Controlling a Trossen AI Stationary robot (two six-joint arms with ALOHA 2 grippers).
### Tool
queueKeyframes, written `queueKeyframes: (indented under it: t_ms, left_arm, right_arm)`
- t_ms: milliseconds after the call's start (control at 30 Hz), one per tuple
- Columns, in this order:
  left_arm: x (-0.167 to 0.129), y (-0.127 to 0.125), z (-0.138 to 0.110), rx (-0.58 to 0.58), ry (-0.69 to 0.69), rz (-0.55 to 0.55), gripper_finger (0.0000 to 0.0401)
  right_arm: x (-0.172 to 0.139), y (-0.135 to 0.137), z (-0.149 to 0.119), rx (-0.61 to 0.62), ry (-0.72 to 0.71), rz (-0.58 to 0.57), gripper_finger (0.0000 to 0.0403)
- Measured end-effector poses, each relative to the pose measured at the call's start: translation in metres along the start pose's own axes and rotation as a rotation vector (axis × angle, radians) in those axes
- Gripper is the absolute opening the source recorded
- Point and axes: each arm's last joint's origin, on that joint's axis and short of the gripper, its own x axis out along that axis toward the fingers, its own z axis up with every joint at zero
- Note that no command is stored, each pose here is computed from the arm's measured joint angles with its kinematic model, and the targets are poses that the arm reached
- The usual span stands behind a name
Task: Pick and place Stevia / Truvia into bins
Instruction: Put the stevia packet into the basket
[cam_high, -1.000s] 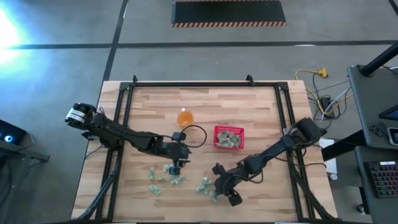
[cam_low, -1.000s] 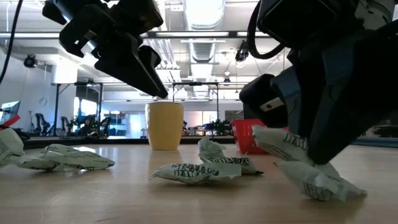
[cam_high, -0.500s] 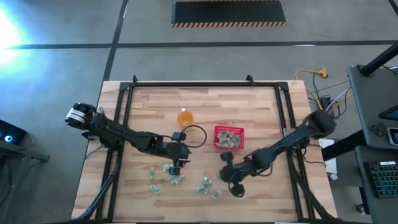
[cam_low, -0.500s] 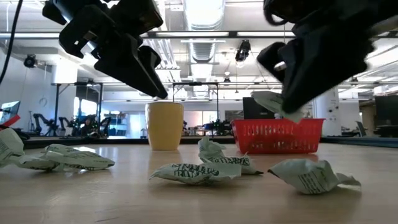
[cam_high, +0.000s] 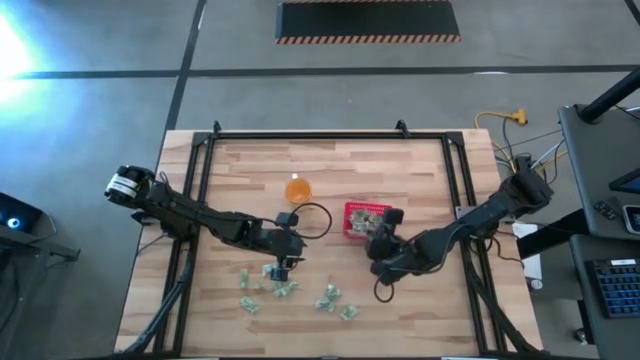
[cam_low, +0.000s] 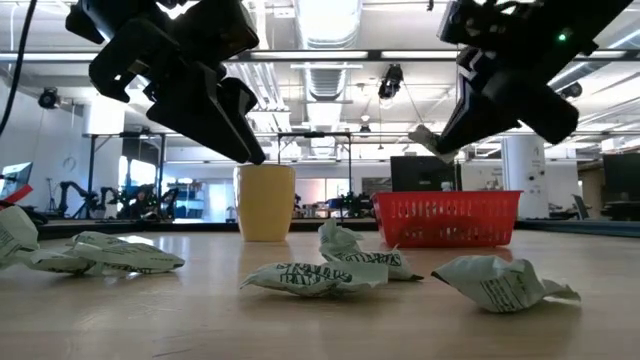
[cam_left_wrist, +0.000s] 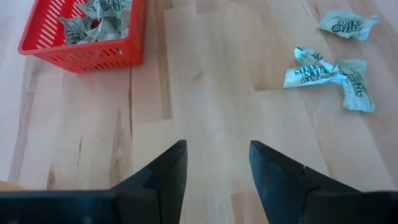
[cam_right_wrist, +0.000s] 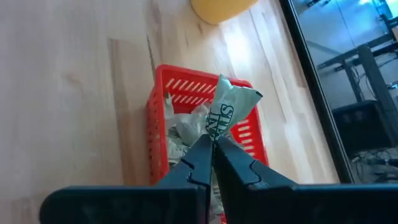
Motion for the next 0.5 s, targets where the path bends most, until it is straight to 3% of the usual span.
queueKeyframes:
  t_ms: [500]
  left_arm:
    - [0.0, 0.0, 0.0, 0.0, 0.0, 0.0, 0.0157]
  right_arm:
    - [0.021, -0.011, -0.021, 0.034, 0.101, -0.034, 0.0022]
